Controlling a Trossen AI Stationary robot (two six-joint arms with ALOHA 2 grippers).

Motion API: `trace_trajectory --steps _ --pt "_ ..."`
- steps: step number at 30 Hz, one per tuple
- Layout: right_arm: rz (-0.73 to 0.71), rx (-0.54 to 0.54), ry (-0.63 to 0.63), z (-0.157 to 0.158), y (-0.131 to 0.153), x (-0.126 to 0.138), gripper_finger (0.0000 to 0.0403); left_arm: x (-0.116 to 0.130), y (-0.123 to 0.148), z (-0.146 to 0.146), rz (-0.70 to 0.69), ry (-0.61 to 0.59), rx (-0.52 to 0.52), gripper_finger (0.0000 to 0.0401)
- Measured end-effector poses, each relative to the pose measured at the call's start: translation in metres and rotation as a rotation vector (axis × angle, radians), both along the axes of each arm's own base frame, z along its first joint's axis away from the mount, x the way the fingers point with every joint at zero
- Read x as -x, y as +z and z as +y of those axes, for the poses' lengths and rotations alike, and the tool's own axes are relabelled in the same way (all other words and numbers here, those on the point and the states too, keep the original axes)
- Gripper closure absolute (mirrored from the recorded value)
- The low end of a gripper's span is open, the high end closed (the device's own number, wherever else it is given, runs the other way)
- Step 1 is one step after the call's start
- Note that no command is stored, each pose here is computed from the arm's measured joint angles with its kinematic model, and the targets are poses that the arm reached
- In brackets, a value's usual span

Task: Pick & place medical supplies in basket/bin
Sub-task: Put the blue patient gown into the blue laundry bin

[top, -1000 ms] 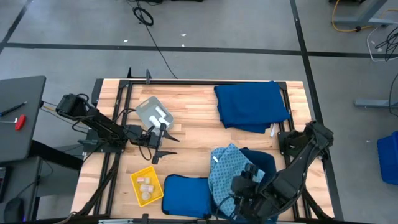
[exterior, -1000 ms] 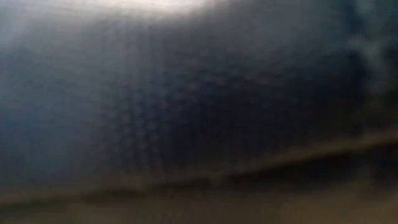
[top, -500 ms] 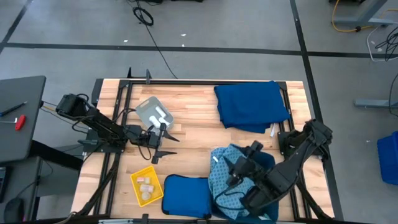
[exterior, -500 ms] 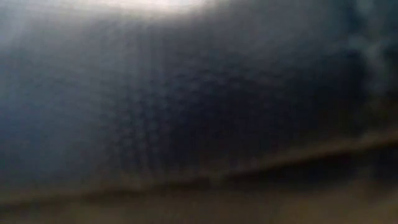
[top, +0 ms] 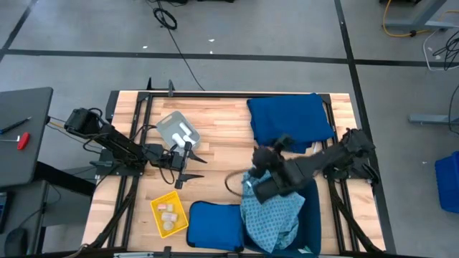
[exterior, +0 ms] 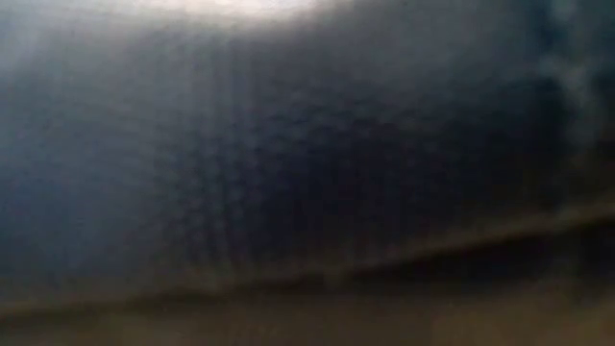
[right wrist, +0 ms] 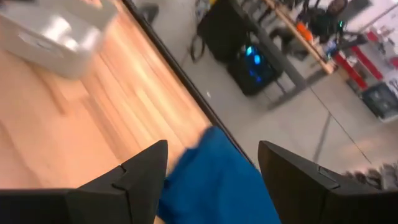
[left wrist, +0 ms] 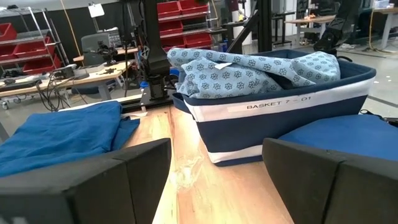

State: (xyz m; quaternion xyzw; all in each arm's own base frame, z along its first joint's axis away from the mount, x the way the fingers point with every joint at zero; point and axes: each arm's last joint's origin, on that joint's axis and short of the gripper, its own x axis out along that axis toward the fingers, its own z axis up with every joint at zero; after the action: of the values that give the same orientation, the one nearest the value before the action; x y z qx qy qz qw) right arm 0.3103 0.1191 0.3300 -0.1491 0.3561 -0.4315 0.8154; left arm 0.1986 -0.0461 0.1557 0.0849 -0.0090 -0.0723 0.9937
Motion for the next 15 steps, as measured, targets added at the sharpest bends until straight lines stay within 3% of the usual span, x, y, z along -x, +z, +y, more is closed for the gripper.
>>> trace_trajectory --steps 3,6,15 --pt "0.082 -0.049 -0.028 -0.023 -0.002 -0.011 0.0142 0.0 0.0 0.0 0.003 0.005 0.0 0.0145" --pt "0.132 -0.099 0.023 -0.039 -0.003 -0.027 0.0142 0.0 -0.001 0.0 0.012 0.007 -0.002 0.0145" --pt "0.054 -0.343 0.508 -0.063 0.009 -0.08 0.0143 0.0 -0.002 0.0 0.021 0.008 -0.005 0.0145"
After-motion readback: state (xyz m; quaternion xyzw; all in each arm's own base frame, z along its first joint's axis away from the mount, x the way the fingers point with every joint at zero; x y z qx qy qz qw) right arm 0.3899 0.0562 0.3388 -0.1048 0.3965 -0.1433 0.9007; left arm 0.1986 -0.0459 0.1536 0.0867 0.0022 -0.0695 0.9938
